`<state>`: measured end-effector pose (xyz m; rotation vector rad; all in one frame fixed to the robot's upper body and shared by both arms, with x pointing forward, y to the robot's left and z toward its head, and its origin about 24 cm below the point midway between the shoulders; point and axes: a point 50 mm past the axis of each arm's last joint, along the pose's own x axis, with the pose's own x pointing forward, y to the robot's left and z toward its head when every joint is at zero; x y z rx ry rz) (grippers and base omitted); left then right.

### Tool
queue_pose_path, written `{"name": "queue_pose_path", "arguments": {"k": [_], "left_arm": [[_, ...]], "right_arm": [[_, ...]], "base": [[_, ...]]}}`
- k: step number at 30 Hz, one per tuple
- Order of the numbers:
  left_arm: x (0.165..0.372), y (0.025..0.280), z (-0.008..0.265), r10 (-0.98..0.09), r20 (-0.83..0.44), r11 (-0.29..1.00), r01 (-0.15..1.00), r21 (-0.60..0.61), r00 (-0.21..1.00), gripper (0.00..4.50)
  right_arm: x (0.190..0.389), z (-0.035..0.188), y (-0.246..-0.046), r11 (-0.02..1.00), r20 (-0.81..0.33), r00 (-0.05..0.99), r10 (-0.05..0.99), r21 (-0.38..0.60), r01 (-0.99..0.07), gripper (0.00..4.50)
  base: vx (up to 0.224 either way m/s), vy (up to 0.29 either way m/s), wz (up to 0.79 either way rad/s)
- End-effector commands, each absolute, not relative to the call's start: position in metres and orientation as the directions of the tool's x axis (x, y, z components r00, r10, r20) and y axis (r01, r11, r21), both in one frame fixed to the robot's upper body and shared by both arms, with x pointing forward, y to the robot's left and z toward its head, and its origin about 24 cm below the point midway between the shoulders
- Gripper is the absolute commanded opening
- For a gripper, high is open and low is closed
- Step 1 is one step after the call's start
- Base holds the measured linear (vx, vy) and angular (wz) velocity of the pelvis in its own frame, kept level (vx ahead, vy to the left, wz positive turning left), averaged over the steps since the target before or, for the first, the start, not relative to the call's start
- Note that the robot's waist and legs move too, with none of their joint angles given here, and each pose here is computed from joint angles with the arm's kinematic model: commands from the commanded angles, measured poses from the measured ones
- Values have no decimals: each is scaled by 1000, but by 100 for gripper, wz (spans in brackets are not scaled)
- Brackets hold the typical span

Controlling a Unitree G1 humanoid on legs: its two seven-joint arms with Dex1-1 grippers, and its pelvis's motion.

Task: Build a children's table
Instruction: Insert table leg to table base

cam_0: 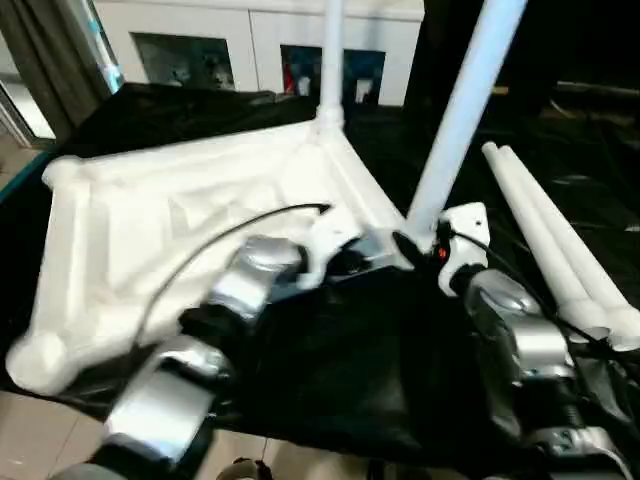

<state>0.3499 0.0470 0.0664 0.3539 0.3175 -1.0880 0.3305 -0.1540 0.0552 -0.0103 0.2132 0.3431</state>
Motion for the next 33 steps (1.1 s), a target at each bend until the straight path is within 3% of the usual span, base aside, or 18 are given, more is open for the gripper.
{"name": "queue_pose_path", "arguments": {"k": [1,5,7,12,15,16,20,24,27,30,33], "left_arm": [[345,23,76,-853,-354,359,924,133,383,0],[343,23,75,-867,-358,316,938,141,346,0],[344,24,76,-873,-344,313,938,152,347,0],[359,22,89,-815,-250,482,851,208,522,0],[363,22,97,-805,-188,528,825,204,562,0],[364,22,100,-805,-175,535,821,199,567,28],[368,25,110,-806,-134,552,813,183,577,58],[377,55,123,-752,-107,616,751,238,651,82],[382,78,125,-696,-138,658,703,270,704,105],[388,140,126,-518,-231,731,567,380,823,134],[387,175,131,-405,-262,760,482,435,876,152]], "right_arm": [[319,30,-130,906,-301,856,420,76,-417,328],[321,34,-133,916,-280,874,397,68,-395,363],[322,40,-142,934,-258,901,348,8,-358,383],[315,64,-164,965,-169,952,254,-19,-261,383],[308,69,-169,971,-150,960,235,-9,-239,383],[305,71,-171,972,-143,963,230,-16,-234,386],[297,75,-172,970,-125,963,237,-26,-242,386],[289,69,-158,930,-188,915,358,-15,-367,386],[289,64,-155,920,-225,899,375,-25,-390,386],[295,59,-151,917,-247,893,376,-36,-397,386],[297,57,-148,911,-263,882,390,-25,-411,386]], "base": [[0,0,0],[0,0,0],[0,0,0],[0,0,0],[0,0,0],[0,0,0],[0,0,0],[0,0,0],[0,0,0],[0,0,0],[0,0,0]]}}
